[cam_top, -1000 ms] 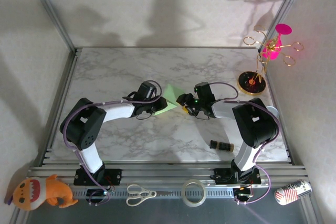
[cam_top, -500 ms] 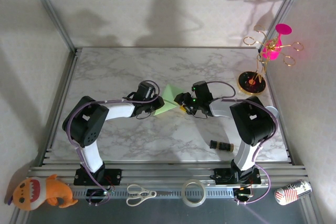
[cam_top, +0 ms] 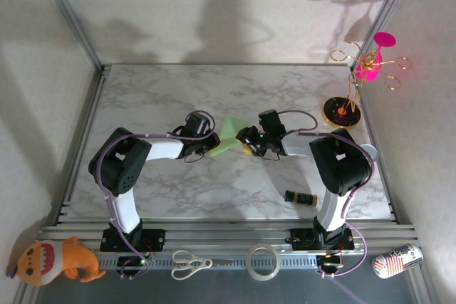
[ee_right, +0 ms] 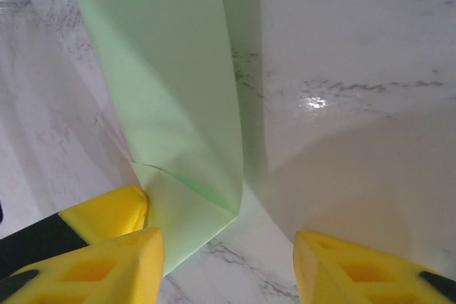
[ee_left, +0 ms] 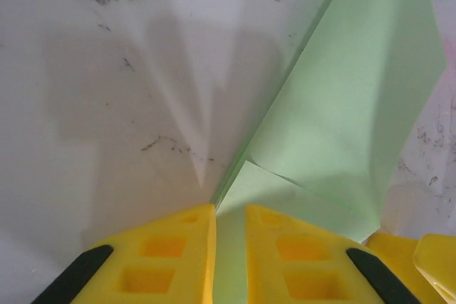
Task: Fold a paper plane with a square sheet of paper (pick it up from the middle)
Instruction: Fold the wing for the fifth time at the center of the table.
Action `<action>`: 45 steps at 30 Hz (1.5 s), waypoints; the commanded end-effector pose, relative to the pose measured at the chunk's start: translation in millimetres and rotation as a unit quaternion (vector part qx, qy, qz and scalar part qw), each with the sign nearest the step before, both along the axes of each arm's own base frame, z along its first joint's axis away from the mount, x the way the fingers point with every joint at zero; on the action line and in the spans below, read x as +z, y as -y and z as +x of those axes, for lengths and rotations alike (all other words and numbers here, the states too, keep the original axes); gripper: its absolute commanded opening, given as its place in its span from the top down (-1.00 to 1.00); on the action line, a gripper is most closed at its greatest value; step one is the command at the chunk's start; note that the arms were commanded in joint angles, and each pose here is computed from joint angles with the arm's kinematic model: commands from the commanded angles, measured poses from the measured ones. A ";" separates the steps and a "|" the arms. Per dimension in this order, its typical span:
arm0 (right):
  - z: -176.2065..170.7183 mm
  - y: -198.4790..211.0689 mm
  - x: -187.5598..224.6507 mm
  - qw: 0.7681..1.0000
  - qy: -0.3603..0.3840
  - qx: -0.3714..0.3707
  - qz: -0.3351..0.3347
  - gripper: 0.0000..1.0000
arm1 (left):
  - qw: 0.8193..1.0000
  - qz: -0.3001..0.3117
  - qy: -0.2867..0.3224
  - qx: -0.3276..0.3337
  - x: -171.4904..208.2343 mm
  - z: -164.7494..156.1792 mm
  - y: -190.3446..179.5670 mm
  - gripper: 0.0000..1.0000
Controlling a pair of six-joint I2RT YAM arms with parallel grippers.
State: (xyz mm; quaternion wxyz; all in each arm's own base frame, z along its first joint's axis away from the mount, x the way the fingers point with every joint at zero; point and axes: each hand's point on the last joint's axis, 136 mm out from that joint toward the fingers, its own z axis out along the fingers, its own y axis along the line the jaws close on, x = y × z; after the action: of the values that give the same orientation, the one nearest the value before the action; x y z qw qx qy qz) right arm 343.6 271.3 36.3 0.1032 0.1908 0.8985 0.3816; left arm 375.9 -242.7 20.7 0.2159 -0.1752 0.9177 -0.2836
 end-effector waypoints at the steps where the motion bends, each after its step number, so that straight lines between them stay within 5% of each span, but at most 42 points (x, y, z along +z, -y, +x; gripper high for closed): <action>1: 4.0 -10.5 1.6 1.000 -0.002 0.007 0.005 -0.01 | 0.999 0.019 -0.023 0.013 -17.4 -6.0 -11.4 0.64; 23: 8.3 -37.6 9.6 0.996 -0.006 0.022 0.084 0.40 | 1.000 0.018 -0.016 0.014 -9.3 -1.5 -12.9 0.63; 35: 16.4 -38.5 5.3 0.996 -0.006 0.009 0.085 0.85 | 1.000 0.012 0.016 0.009 15.9 7.9 -13.0 0.57; 45: 15.9 8.4 25.3 0.998 0.047 -0.033 0.008 1.00 | 0.982 0.066 0.155 -0.090 75.3 14.3 4.1 -0.21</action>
State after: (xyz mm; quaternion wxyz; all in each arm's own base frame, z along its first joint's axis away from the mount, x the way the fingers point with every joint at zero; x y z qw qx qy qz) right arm 363.9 293.8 54.9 0.1210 0.1921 0.8719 0.4339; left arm 387.0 -236.5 71.5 0.2822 -0.1228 0.9059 -0.2909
